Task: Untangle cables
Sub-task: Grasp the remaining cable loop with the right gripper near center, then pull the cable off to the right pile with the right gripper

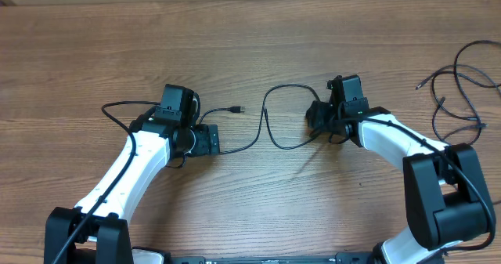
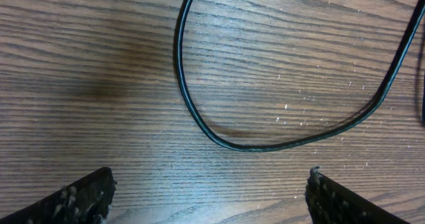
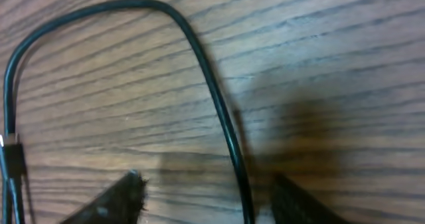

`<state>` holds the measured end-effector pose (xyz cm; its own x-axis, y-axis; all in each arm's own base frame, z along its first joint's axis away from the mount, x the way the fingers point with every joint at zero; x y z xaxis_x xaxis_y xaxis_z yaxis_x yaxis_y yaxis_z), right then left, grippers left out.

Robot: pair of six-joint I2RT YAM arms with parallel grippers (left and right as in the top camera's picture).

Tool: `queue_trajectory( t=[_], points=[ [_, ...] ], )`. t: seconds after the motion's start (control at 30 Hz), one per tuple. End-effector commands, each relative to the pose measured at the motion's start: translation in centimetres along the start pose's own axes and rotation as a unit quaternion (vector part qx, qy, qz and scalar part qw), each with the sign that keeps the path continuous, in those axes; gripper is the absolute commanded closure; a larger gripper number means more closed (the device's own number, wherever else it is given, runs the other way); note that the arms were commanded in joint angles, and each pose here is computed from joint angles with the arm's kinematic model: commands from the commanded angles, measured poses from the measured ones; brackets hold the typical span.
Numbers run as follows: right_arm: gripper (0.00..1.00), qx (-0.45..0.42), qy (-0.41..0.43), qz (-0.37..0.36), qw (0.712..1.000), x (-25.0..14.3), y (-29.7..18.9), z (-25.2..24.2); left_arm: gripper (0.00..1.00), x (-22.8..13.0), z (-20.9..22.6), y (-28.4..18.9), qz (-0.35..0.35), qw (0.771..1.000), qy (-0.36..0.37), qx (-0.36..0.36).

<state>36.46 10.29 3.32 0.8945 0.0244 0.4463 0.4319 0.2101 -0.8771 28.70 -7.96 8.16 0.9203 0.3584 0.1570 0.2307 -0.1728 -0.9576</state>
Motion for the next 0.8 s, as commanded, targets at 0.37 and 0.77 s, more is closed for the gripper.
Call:
queue_trajectory(
  t=[0.37,0.77],
  points=[
    [0.96,-0.092,0.034,0.016,0.995,2.3,-3.1,-4.3,0.09,-0.5,0.2,0.3,0.011,1.0,-0.006,0.0],
    [0.96,-0.32,0.165,-0.151,0.921,14.0,-24.6,-16.8,0.09,-0.4,0.2,0.3,0.011,1.0,-0.008,0.001]
  ],
)
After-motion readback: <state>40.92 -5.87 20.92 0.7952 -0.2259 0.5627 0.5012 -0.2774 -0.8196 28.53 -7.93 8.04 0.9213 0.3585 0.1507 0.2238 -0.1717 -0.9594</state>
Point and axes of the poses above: each gripper's point midway between its finger pads, its own y axis out along the fingers, its own z axis along the line the jaws close on, x = y × z, the point moved 3 cm from there along -y, back along the fingers, and after that the axes turned 14 degrees about -y, right-handed, at the moved point
